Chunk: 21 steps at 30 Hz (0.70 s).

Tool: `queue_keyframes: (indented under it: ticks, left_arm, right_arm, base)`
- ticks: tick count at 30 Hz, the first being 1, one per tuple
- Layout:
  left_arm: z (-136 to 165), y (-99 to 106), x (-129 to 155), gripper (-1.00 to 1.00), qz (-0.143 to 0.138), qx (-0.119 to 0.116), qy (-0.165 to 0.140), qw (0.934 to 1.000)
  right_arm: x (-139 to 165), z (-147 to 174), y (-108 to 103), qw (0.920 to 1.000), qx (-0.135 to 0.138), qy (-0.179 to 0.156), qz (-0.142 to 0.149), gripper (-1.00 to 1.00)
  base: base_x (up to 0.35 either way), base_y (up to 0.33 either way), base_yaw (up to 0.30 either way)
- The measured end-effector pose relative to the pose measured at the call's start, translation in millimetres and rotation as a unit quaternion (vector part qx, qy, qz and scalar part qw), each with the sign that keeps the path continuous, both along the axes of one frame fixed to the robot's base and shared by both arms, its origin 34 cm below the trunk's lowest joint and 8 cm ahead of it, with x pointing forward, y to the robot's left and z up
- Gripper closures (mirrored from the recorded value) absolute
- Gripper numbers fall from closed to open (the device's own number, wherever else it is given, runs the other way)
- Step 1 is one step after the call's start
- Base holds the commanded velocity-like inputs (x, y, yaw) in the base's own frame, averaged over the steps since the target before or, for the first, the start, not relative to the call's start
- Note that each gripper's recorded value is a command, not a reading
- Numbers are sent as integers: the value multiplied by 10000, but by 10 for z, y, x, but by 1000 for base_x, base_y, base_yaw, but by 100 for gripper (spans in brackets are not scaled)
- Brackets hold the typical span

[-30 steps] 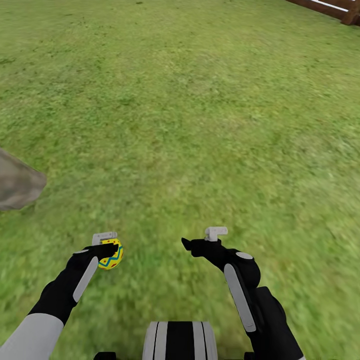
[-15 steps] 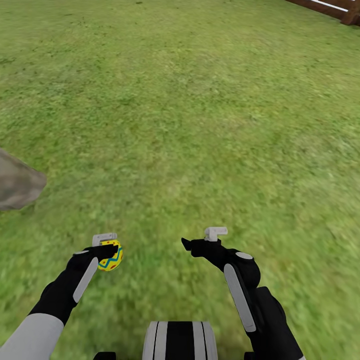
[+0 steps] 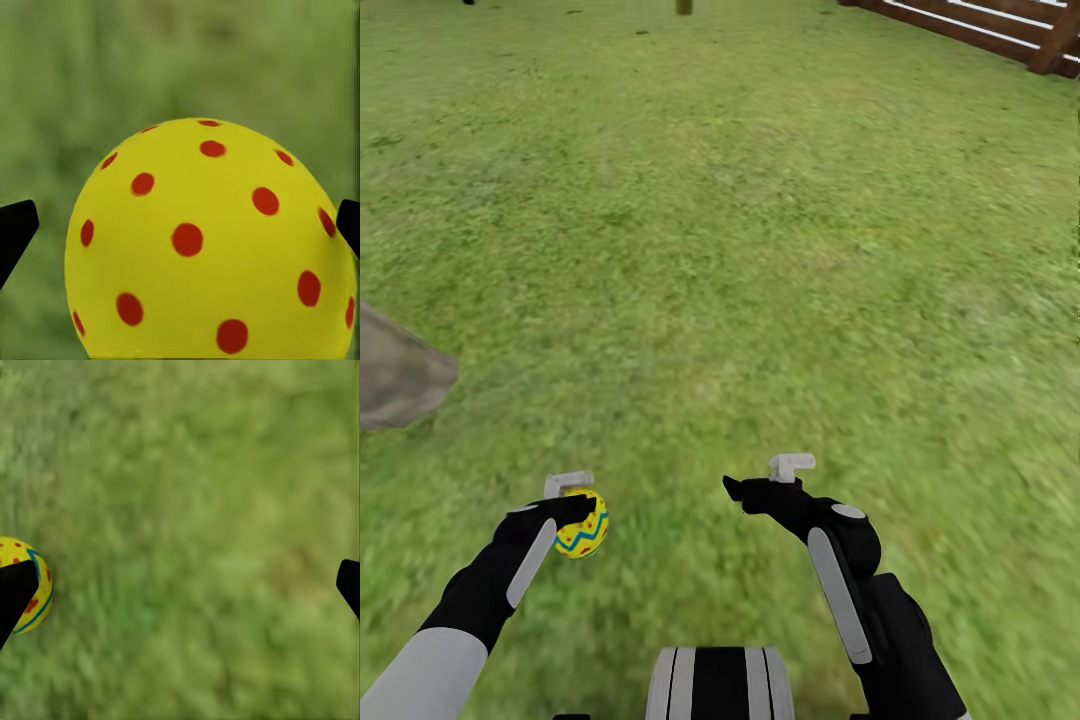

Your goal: Take the three Easter eggs out of the wicker basket on the lawn in the garden, then place them on the lawn next to a single tree (choose any tree) so that all three eggs are next to the same tree and none are left in the basket.

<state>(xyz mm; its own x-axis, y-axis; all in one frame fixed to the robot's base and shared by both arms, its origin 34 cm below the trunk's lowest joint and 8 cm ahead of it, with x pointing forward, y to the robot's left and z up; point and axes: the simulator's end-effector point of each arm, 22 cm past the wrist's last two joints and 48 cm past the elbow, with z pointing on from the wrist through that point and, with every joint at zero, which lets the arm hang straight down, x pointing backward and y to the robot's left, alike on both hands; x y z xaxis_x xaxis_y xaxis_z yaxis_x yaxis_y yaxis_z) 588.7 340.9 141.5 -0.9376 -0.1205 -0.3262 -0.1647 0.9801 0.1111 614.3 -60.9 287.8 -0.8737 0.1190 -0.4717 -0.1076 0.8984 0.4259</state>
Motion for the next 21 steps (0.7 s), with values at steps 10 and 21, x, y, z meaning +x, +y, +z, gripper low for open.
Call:
queue_keyframes:
  ticks: [10,21]
  left_arm:
    - [220,3,137,-100,14,-24,-200,9998]
    - [388,-20,172,-100,-9,-62,-174,9998]
  right_arm:
    - [78,229,0,9998,0,-204,0,-100]
    - [144,442,-1,9992,1,-395,-1,-100]
  base:
    - [0,0,0]
    - [0,0,0]
